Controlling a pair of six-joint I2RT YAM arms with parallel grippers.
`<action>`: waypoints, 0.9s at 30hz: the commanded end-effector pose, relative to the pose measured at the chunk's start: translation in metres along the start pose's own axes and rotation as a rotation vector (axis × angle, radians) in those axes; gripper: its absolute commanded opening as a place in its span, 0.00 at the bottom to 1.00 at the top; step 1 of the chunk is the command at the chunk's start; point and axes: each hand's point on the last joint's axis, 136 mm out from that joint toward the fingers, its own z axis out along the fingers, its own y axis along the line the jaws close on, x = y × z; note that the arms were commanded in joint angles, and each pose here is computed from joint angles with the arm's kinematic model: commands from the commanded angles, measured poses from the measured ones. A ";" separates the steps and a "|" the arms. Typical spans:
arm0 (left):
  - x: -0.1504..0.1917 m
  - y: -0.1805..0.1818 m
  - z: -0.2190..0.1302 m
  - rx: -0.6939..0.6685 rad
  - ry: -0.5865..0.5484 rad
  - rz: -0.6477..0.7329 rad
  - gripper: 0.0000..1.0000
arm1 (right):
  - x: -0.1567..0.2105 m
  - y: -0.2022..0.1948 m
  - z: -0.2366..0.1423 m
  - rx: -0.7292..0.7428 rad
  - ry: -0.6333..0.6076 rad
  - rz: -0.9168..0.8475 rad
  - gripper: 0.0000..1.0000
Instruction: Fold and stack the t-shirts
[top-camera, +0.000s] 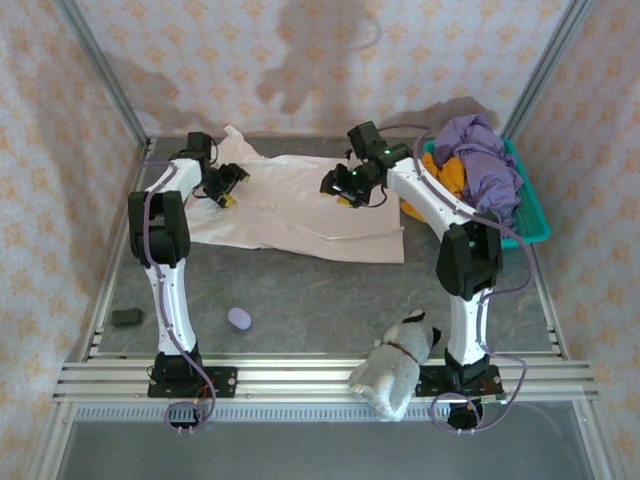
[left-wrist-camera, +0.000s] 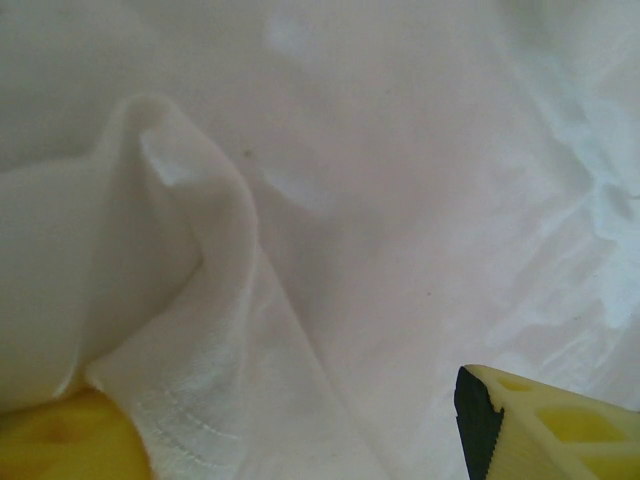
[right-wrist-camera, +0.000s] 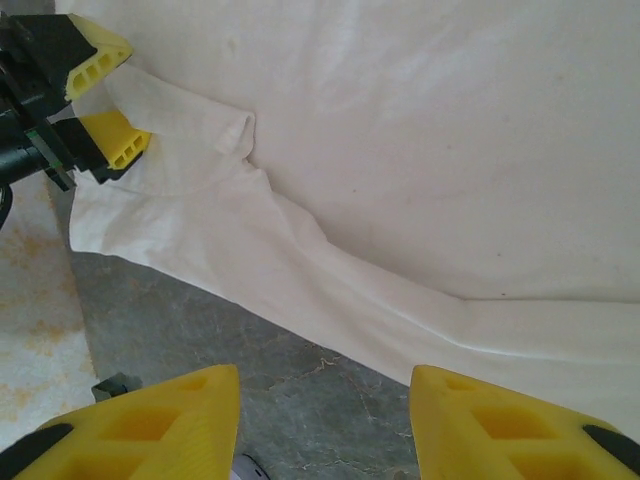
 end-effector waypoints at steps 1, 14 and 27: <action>-0.017 -0.048 0.002 0.116 -0.057 0.010 0.72 | 0.000 0.000 -0.021 -0.004 -0.043 -0.033 0.48; -0.024 -0.111 -0.026 0.172 -0.215 0.109 0.69 | 0.022 -0.024 -0.029 0.047 -0.026 -0.019 0.48; 0.136 -0.049 -0.045 -0.006 0.032 0.282 0.72 | 0.069 -0.082 0.006 0.121 0.072 0.122 0.50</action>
